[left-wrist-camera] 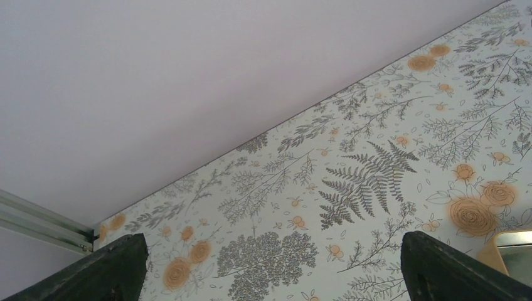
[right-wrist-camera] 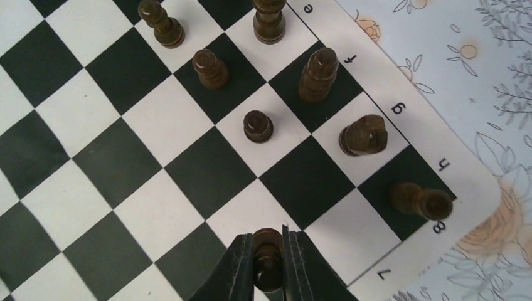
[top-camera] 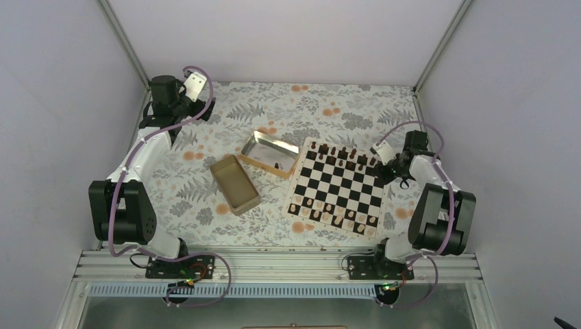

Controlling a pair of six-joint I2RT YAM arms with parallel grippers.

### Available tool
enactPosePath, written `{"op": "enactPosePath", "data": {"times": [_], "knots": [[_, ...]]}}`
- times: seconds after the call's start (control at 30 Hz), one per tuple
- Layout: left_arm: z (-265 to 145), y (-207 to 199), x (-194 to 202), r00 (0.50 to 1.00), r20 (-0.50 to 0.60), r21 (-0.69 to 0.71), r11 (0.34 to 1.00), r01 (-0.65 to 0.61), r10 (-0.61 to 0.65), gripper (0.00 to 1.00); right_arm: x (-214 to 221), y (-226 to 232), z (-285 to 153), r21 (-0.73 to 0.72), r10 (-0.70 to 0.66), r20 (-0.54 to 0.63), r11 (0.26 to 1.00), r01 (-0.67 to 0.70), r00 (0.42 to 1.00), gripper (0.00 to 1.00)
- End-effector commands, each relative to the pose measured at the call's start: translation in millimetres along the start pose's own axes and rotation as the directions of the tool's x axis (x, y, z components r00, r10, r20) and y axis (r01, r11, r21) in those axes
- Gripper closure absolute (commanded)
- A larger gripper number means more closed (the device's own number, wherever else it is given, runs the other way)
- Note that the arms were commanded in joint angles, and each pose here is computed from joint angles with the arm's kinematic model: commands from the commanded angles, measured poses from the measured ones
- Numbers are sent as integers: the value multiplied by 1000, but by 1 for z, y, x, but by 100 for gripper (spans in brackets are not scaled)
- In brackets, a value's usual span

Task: Set up the chess pieces on the board
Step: Place the chess piece on the chessboard.

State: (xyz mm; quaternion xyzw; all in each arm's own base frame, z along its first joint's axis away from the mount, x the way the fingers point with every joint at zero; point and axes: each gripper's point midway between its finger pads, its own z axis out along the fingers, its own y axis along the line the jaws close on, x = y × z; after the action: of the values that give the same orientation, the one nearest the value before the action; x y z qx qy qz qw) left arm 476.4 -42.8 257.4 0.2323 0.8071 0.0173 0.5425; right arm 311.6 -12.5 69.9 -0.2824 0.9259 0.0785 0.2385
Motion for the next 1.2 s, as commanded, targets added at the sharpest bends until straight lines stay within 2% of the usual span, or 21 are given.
{"op": "enactPosePath", "data": {"times": [0.0,0.93,1.17], "knots": [[-9,6,-16,999,41,-19,1000,-2,3,0,-13,-10,10,-8,-24,67,1000,24,997,88],[-4,6,-8,1000,24,-21,1000,-5,6,0,-12,-31,37,-13,-11,23,1000,11,1000,87],[-5,7,-9,1000,26,-23,1000,-7,7,0,-12,-31,38,-12,-8,25,1000,8,1000,82]]}}
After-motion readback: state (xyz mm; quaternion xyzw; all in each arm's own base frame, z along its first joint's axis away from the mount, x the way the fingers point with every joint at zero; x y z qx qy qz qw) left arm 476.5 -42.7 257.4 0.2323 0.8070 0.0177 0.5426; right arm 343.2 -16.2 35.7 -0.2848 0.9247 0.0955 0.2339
